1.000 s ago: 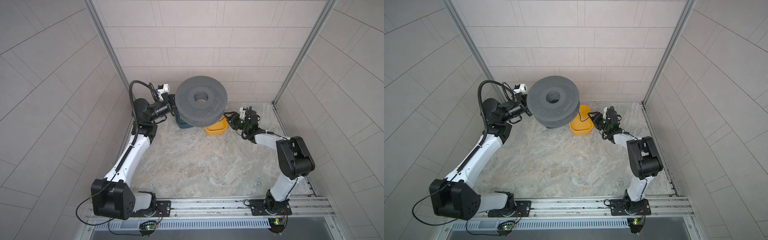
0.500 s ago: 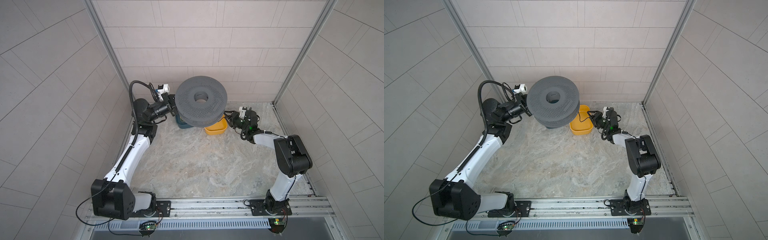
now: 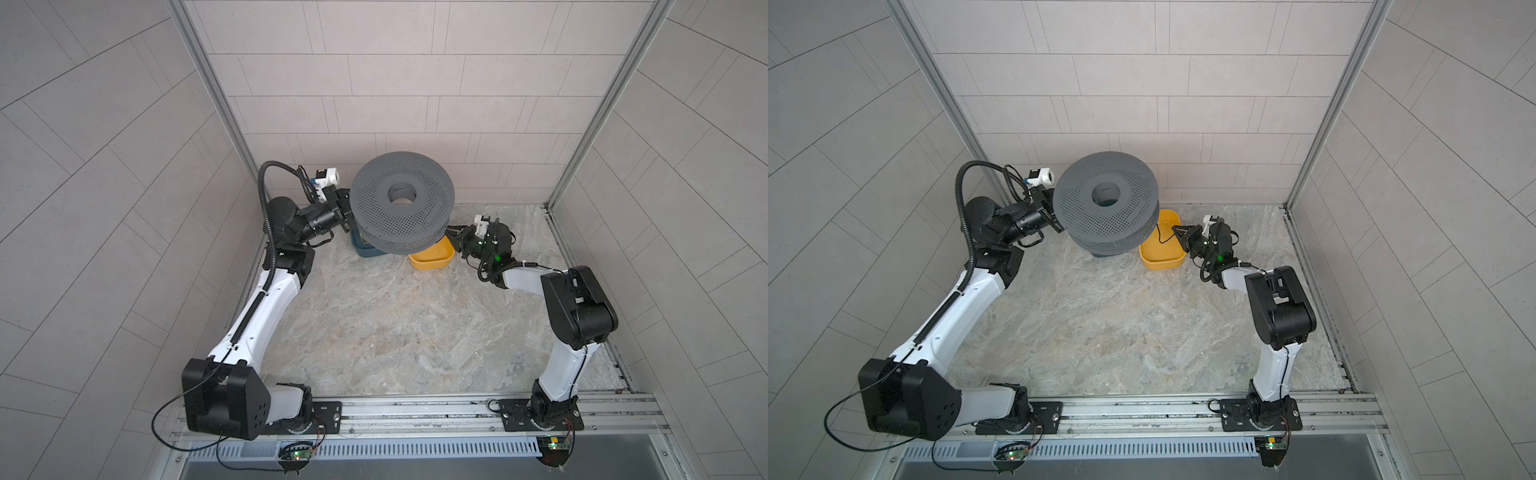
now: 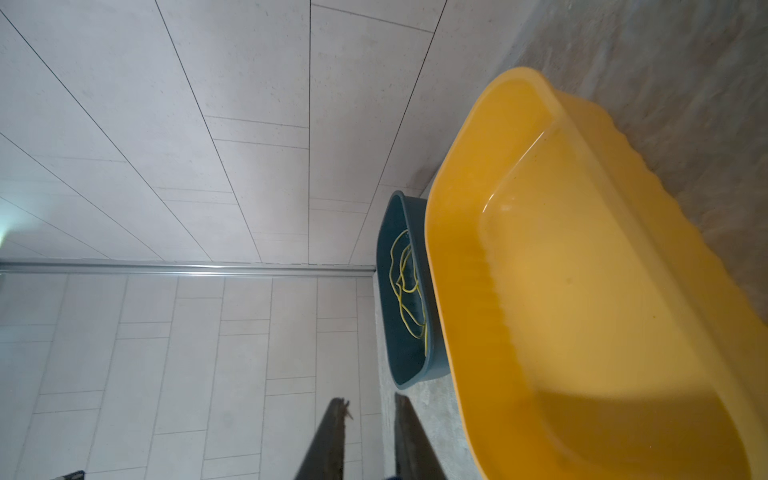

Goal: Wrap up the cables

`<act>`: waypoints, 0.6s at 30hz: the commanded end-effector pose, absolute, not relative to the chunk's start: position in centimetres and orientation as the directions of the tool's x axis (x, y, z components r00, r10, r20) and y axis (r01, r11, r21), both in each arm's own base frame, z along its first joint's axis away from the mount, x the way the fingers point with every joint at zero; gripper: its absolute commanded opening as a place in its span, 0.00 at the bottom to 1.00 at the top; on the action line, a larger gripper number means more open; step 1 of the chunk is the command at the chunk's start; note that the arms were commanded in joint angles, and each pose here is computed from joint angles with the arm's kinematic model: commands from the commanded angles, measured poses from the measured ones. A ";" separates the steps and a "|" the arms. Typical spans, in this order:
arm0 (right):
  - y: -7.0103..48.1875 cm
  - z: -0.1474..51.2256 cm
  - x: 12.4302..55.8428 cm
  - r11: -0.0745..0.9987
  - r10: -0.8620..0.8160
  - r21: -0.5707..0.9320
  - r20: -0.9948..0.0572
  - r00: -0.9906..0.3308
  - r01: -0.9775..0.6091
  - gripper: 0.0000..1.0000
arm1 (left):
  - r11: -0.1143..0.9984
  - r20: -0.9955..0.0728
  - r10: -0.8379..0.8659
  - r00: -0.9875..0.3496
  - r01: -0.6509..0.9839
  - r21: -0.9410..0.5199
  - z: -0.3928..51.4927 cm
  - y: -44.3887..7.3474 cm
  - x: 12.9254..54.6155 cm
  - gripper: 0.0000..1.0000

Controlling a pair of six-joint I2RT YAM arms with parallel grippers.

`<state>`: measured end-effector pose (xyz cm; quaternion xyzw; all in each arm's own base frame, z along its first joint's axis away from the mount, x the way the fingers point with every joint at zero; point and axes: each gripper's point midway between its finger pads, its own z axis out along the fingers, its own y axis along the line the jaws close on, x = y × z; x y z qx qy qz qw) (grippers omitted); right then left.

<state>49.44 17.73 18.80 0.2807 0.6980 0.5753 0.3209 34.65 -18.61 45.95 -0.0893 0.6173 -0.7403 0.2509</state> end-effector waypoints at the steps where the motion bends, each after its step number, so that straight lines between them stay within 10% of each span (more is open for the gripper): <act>1: 18.0 19.2 49.1 0.129 0.765 0.992 -0.094 -0.637 0.008 0.09 | -0.144 -0.288 -0.505 -0.814 0.409 -0.901 50.7 -17.8 32.3 0.00; 18: 13.8 25.0 44.7 0.478 0.732 0.877 -0.431 -0.528 -0.053 0.00 | -0.062 -0.244 -0.506 -0.827 0.317 -0.946 46.9 -17.7 34.2 0.00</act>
